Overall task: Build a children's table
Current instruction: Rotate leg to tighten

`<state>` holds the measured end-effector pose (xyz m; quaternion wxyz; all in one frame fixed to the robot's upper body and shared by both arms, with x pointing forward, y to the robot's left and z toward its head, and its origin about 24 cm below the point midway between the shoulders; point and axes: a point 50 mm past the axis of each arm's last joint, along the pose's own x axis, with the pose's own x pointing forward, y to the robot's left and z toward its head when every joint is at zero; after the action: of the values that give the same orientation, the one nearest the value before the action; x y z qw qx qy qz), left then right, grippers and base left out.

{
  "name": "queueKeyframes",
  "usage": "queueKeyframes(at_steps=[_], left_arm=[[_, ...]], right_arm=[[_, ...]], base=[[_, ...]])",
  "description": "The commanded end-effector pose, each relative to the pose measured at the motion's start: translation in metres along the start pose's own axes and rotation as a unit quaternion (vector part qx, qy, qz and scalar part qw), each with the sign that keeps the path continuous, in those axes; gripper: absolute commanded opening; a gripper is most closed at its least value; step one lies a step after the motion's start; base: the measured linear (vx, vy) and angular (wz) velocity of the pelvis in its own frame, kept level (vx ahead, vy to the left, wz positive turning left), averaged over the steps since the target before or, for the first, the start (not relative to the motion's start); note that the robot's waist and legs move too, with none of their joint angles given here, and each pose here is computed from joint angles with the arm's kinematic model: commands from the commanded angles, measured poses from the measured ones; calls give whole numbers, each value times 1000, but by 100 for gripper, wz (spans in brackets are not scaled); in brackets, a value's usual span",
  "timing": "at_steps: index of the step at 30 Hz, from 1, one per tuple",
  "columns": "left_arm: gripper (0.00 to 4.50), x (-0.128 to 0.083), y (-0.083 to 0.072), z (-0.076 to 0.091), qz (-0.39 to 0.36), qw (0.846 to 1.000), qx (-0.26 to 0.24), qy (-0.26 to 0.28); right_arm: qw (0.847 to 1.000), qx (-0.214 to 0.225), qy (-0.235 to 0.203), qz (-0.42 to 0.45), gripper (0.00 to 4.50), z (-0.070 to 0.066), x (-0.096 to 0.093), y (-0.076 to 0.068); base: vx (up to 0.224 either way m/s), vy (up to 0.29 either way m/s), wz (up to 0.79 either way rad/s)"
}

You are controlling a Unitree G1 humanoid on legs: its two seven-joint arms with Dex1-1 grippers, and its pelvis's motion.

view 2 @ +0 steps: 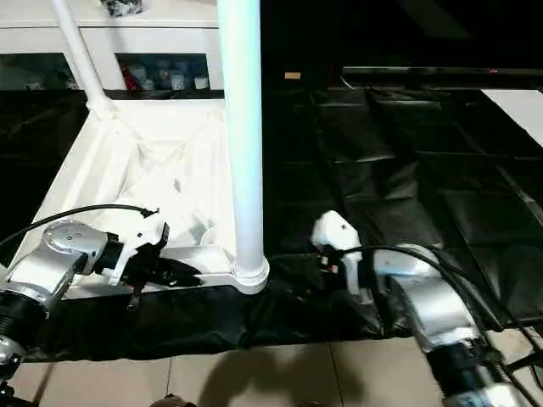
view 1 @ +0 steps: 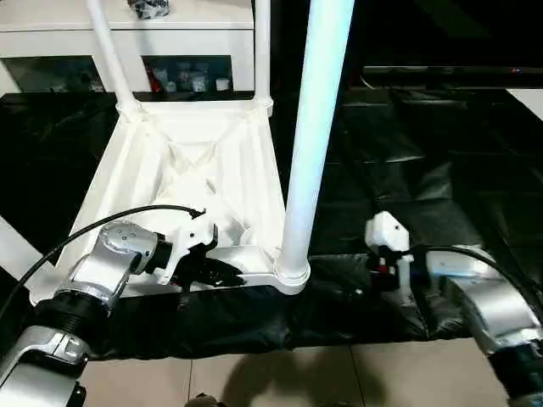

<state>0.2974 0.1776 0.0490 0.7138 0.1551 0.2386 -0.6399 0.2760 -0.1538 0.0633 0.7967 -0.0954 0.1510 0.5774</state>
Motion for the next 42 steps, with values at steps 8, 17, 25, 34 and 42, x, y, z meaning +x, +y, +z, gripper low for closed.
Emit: queueKeyframes(at_steps=[8,17,25,34,42], left_arm=[[3,32,-2,12,6,999,-11,-40],[0,29,0,12,15,999,-7,-32],[0,27,-1,9,13,999,-9,-28],[0,33,1,11,38,999,-6,-20],[0,87,-2,46,115,991,-13,-73]], right_arm=[[997,-48,26,-49,450,1,24,-16],[998,-47,21,-25,366,1,38,-19],[999,-42,18,-15,291,-2,40,-19],[998,-14,-1,-66,271,-6,50,-20],[972,66,-15,-223,270,-18,93,-1]], base=[[0,0,0],[0,0,0],[0,0,0],[0,0,0],[0,0,0]])
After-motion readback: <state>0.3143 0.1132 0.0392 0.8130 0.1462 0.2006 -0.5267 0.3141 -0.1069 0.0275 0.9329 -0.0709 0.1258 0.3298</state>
